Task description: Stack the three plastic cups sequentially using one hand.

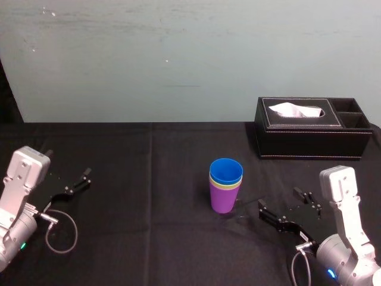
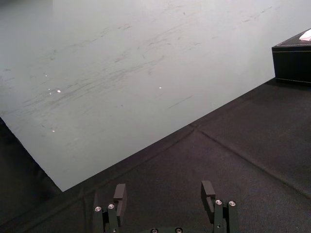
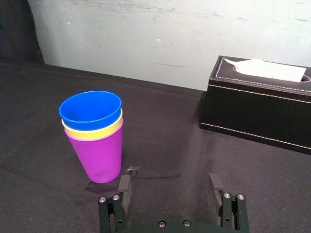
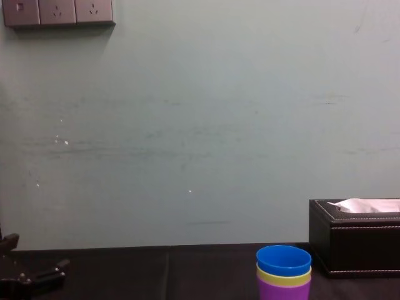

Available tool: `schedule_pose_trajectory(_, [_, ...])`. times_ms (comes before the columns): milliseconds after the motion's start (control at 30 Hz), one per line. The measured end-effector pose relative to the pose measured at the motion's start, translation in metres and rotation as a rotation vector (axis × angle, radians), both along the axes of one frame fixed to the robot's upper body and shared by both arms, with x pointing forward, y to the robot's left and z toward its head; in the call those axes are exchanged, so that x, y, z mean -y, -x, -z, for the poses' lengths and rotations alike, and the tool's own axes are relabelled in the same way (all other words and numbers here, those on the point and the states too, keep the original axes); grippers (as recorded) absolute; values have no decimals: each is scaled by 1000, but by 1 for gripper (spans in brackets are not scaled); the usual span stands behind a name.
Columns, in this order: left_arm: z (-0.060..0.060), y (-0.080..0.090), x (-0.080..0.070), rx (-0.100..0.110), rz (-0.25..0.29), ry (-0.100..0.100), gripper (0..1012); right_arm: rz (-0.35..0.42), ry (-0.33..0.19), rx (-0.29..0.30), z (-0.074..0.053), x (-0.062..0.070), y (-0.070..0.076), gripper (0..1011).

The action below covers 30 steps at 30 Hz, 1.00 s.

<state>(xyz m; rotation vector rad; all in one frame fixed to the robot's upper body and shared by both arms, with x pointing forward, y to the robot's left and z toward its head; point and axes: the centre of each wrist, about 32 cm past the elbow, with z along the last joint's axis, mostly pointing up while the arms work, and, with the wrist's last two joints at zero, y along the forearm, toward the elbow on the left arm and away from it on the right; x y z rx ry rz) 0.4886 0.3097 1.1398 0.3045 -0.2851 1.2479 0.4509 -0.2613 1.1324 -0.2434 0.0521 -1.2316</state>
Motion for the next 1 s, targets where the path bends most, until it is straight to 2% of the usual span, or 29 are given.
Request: schedule_pose_trajectory(1000, [0, 0, 0, 0, 0, 0, 1000, 1, 1, 3, 0, 0, 0, 1002])
